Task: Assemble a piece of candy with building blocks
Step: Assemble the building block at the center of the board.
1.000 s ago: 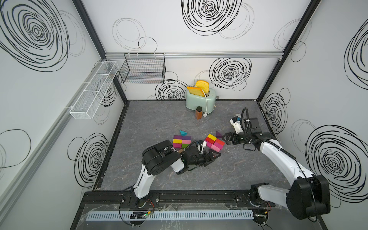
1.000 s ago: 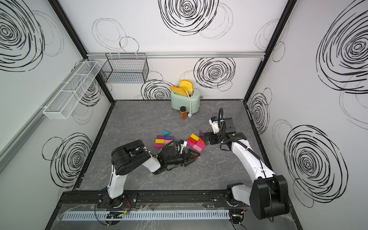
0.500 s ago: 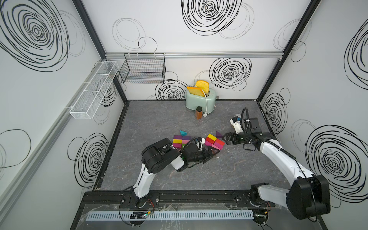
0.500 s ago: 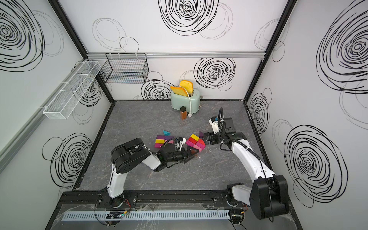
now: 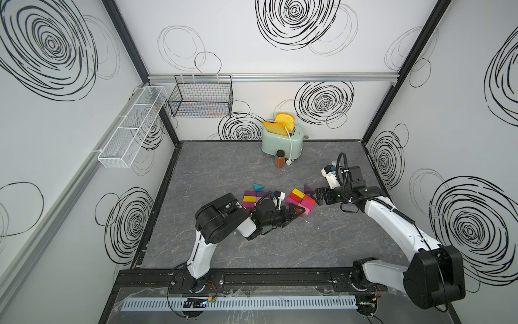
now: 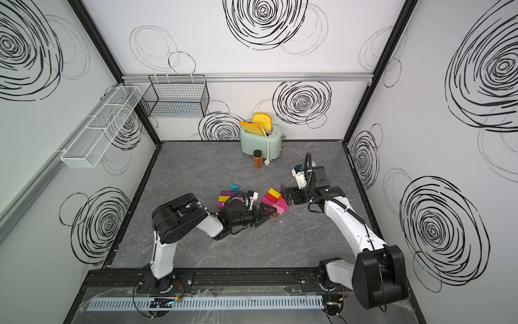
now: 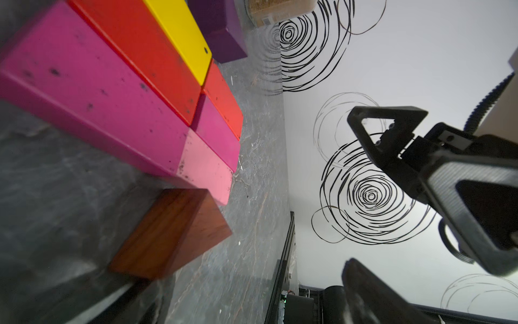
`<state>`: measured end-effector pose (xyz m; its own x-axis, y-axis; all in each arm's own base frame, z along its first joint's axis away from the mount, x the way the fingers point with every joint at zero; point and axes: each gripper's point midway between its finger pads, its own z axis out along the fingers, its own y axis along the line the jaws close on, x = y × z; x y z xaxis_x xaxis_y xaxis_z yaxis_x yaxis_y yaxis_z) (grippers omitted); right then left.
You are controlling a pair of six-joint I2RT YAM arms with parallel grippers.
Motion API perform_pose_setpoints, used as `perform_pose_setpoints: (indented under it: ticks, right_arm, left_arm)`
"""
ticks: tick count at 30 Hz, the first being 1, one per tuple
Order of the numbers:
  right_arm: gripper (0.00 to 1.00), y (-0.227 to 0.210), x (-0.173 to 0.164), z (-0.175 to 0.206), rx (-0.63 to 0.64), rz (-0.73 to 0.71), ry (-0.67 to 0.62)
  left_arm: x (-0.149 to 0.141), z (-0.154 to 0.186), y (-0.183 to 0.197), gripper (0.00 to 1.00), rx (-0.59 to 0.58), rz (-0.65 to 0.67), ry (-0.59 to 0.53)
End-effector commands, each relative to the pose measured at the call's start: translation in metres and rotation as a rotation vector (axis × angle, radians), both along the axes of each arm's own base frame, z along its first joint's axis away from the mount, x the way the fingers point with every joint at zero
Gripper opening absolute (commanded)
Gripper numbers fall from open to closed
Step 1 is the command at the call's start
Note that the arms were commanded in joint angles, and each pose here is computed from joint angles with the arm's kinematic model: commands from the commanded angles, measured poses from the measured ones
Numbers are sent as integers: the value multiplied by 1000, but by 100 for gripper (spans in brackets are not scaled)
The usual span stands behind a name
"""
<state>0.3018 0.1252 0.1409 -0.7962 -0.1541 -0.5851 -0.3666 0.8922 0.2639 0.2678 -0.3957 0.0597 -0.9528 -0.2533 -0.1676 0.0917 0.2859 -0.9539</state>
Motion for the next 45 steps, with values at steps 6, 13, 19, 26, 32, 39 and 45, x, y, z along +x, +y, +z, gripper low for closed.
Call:
perform_pose_setpoints:
  ticks: [6,13,19,26,32,39,45]
  right_arm:
    - [97,3,-1,1,-2,9,8]
    - [97,3,-2,-1,-3,10,12]
    - [97,3,-2,-3,-4,10,12]
    - [98,1,0,-2,-3,-5,11]
    - [99,0,5,14,90,-108,-63]
    - [99,-11,0,13,322,-340,-117]
    - [99,-41,-18,4,716,-654,-232]
  left_arm:
    - [8,-9,12,98,48,20,-9]
    - [13,-11,13,98,65,26,-17]
    - [16,-13,14,98,75,28,-23]
    - [13,-8,15,98,66,24,-25]
    - [3,11,30,98,67,32,-52]
    - [-26,60,50,98,72,11,-157]
    - [-49,119,66,98,58,-22,-303]
